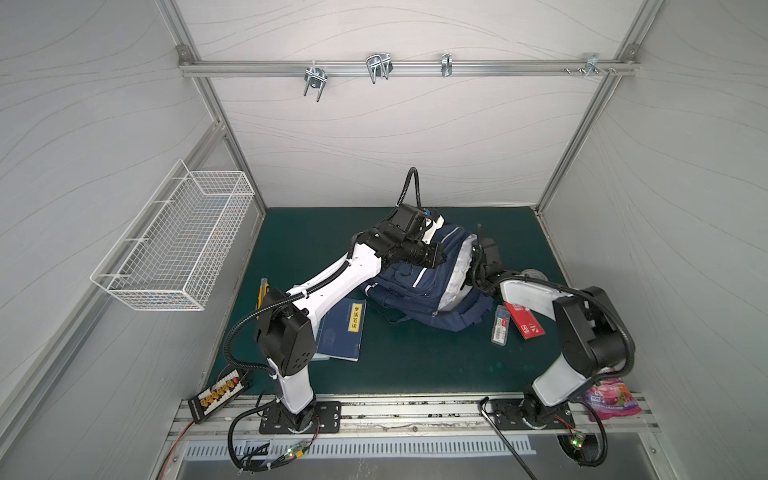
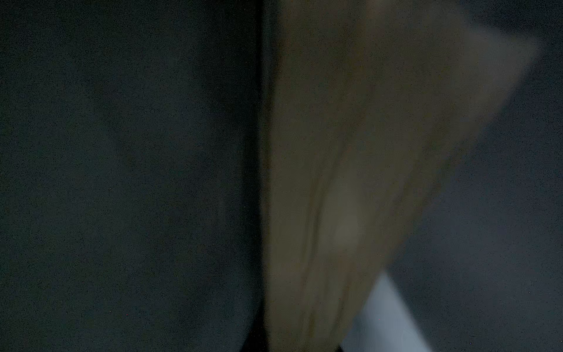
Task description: Pack the student bag
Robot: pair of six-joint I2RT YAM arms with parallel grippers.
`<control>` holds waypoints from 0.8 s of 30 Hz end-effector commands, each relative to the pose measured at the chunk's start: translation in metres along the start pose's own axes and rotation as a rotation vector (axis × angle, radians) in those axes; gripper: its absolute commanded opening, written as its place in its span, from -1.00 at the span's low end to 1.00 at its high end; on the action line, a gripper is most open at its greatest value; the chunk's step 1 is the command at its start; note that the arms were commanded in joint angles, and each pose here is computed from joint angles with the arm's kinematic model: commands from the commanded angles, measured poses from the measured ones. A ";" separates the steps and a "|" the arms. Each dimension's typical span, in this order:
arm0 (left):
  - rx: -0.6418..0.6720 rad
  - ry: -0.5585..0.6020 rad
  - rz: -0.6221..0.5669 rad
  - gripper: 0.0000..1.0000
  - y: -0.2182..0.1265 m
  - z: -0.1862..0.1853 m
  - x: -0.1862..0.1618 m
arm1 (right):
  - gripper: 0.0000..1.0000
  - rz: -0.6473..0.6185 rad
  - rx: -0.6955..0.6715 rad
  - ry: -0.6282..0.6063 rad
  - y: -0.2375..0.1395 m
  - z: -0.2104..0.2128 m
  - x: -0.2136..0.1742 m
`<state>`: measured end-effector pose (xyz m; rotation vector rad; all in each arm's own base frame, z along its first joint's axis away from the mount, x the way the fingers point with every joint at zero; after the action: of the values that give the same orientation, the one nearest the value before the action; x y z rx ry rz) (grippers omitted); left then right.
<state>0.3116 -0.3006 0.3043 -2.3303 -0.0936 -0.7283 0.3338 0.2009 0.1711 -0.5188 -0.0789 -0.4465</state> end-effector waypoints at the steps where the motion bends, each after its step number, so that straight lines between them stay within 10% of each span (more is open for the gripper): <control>1: -0.276 0.121 -0.201 -1.00 -0.049 -0.052 0.033 | -0.47 -0.059 0.026 -0.020 0.010 0.015 0.005; 6: -0.187 0.073 -0.212 -1.00 -0.045 -0.014 0.026 | 0.07 -0.084 -0.263 0.032 -0.024 -0.011 -0.008; 17: -0.056 0.014 -0.058 -1.00 0.009 0.042 -0.012 | 0.04 -0.201 -0.568 -0.141 -0.160 0.014 -0.019; 22: 0.056 -0.045 -0.050 0.26 0.003 0.047 -0.011 | 0.02 -0.028 -0.349 -0.340 -0.155 0.055 -0.043; 24: 0.131 -0.044 -0.097 0.45 -0.015 0.045 -0.012 | 0.05 0.074 -0.257 -0.467 -0.138 0.079 -0.063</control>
<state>0.3159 -0.2692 0.2383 -2.2819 -0.1107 -0.5962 0.2393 0.1261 0.2850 -0.9438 -0.3337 -0.4947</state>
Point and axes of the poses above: each gripper's point midway between its finger pads, its own y axis out along the fingers, its own z axis along the line the jaws close on, x = y × z, the point moved 9 cm from there along -y, back along the fingers, and after that the axes turned 5 degrees about -y, right-handed, at the moved point
